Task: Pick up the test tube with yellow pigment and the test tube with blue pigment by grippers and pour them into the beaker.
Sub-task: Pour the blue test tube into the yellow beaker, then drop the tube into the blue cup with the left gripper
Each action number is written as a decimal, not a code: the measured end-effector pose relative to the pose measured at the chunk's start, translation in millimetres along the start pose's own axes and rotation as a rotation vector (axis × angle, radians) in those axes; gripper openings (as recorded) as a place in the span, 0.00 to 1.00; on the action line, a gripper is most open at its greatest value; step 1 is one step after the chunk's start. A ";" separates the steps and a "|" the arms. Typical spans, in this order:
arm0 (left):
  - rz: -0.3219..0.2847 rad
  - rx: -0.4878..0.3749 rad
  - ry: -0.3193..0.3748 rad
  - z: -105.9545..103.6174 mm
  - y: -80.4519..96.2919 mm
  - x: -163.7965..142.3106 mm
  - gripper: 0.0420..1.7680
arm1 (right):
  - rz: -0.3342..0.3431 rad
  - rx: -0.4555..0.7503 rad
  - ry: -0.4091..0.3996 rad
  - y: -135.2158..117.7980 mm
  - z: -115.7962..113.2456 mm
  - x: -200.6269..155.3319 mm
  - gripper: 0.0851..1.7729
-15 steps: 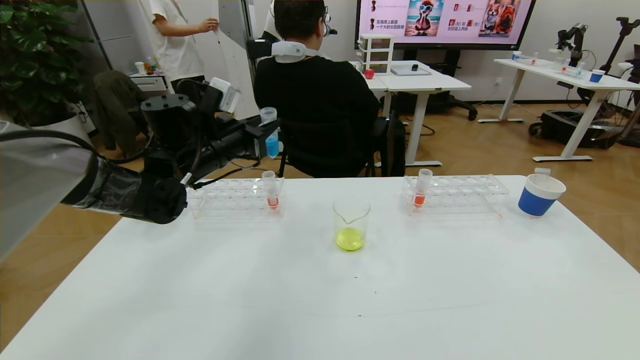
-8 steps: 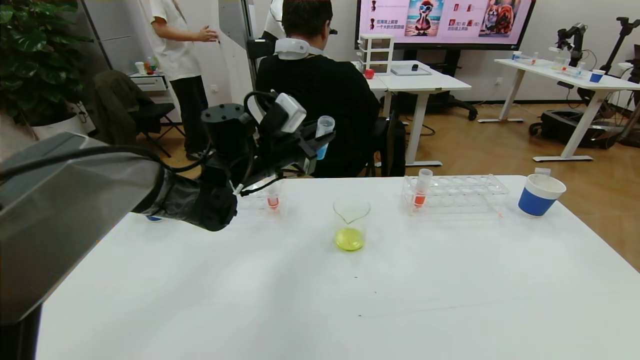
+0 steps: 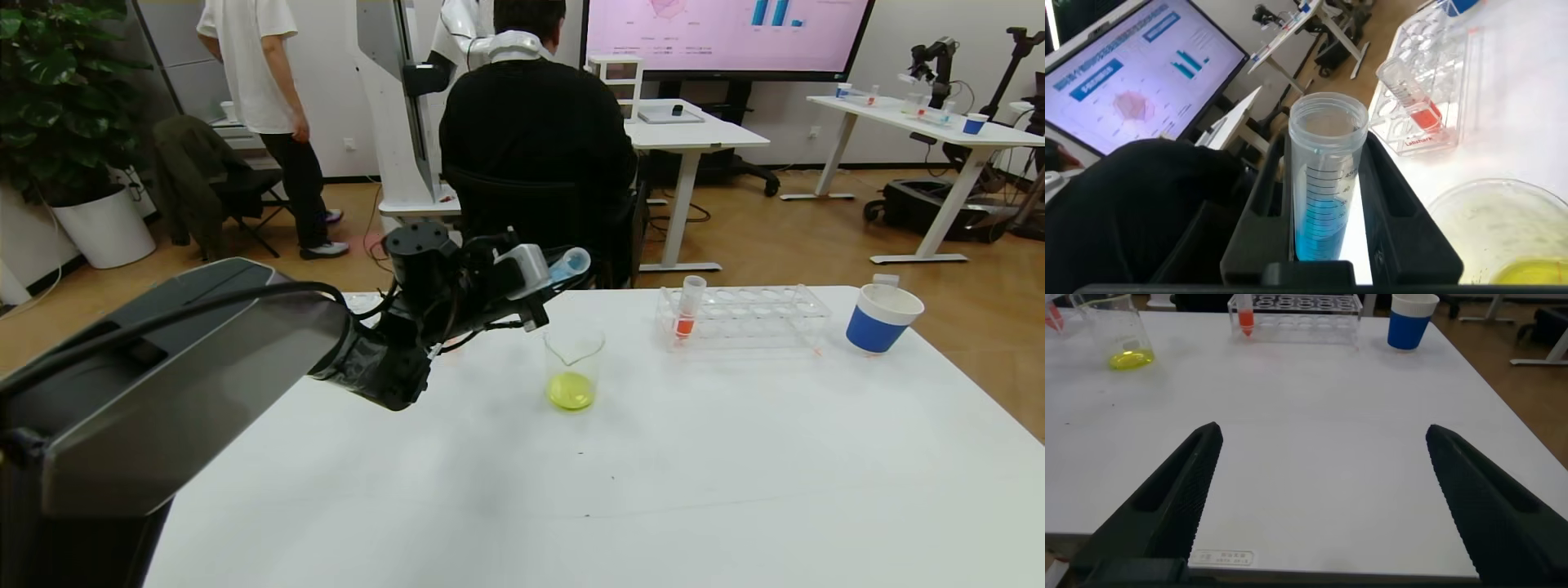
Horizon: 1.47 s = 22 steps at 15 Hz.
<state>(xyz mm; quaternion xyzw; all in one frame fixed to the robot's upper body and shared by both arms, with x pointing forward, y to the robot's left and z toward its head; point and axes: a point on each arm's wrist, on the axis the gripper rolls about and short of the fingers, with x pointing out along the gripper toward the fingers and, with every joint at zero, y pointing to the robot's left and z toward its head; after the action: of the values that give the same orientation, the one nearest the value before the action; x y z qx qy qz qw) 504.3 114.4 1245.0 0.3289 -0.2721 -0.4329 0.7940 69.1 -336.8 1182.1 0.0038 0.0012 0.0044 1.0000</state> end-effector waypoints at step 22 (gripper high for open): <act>-0.153 0.529 -0.193 -32.0 -1.1 -11.1 0.27 | 0.000 0.000 0.000 0.0 0.0 0.0 0.98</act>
<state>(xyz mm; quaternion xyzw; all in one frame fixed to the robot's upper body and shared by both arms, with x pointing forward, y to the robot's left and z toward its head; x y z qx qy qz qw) 521.3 132.7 1222.2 0.5014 -0.4240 -0.4349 0.6162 69.1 -336.8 1182.1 0.0038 0.0012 0.0044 1.0000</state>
